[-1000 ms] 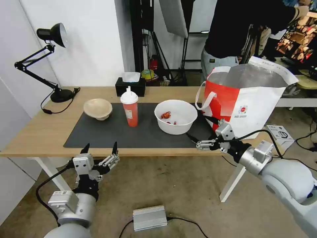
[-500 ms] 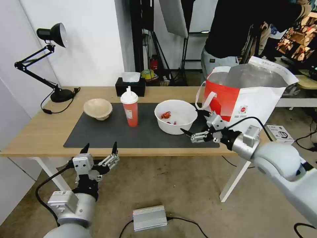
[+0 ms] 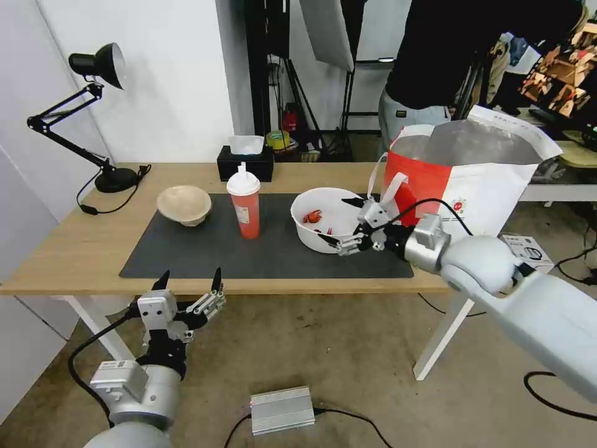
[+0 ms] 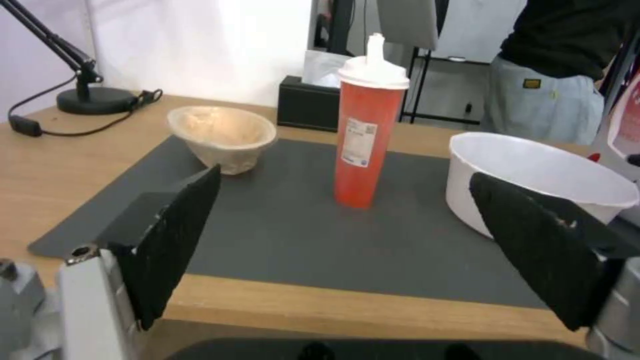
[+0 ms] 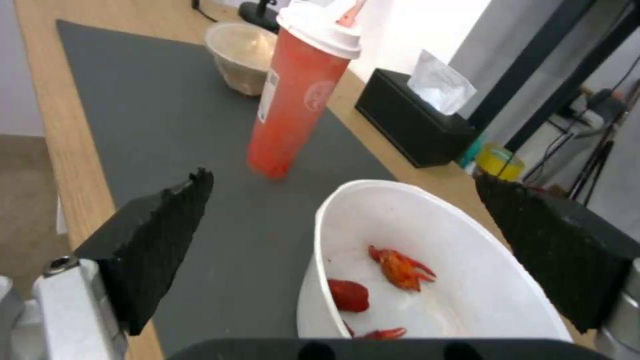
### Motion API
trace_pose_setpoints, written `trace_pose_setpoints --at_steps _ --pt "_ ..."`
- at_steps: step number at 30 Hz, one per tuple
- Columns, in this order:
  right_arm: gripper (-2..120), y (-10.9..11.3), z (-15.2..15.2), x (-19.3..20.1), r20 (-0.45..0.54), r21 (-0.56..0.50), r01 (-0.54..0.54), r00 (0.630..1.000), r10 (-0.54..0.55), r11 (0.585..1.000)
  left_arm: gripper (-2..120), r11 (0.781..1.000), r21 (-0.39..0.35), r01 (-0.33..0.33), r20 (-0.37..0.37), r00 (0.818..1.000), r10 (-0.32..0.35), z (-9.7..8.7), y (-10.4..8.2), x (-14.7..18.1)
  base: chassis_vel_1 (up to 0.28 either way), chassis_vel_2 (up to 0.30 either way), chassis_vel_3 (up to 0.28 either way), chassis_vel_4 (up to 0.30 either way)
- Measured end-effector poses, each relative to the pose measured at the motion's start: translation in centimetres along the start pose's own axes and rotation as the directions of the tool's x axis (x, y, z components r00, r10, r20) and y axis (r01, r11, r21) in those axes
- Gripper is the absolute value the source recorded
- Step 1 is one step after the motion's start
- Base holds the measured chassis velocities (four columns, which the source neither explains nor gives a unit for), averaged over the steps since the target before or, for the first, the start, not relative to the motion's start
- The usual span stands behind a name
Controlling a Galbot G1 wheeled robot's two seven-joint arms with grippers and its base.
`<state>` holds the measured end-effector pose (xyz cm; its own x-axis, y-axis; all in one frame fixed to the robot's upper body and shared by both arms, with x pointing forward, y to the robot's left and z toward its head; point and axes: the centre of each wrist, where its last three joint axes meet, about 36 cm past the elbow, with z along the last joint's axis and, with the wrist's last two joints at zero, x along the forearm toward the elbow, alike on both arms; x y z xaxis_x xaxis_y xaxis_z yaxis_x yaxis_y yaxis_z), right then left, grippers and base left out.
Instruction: Pick up the trash from the table and place it into the takeout bag.
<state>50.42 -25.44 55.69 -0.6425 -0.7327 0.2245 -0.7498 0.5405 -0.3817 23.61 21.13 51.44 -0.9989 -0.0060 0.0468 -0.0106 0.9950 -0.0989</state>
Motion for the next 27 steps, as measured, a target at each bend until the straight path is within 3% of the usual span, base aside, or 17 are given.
trace_pose_setpoints --at_steps 18,27 --pt "100 -1.8 0.0 -2.9 -0.085 0.02 0.067 0.994 -0.065 0.998 100 1.0 0.0 0.008 -0.003 1.0 -0.008 0.1 0.0 0.2 0.0 0.0 0.0 0.0" --pt "100 -4.1 0.4 -4.6 -0.169 0.002 0.103 0.98 -0.102 0.995 100 1.0 -0.001 0.01 0.0 1.0 -0.01 0.2 -0.1 0.2 0.0 0.0 0.0 0.0"
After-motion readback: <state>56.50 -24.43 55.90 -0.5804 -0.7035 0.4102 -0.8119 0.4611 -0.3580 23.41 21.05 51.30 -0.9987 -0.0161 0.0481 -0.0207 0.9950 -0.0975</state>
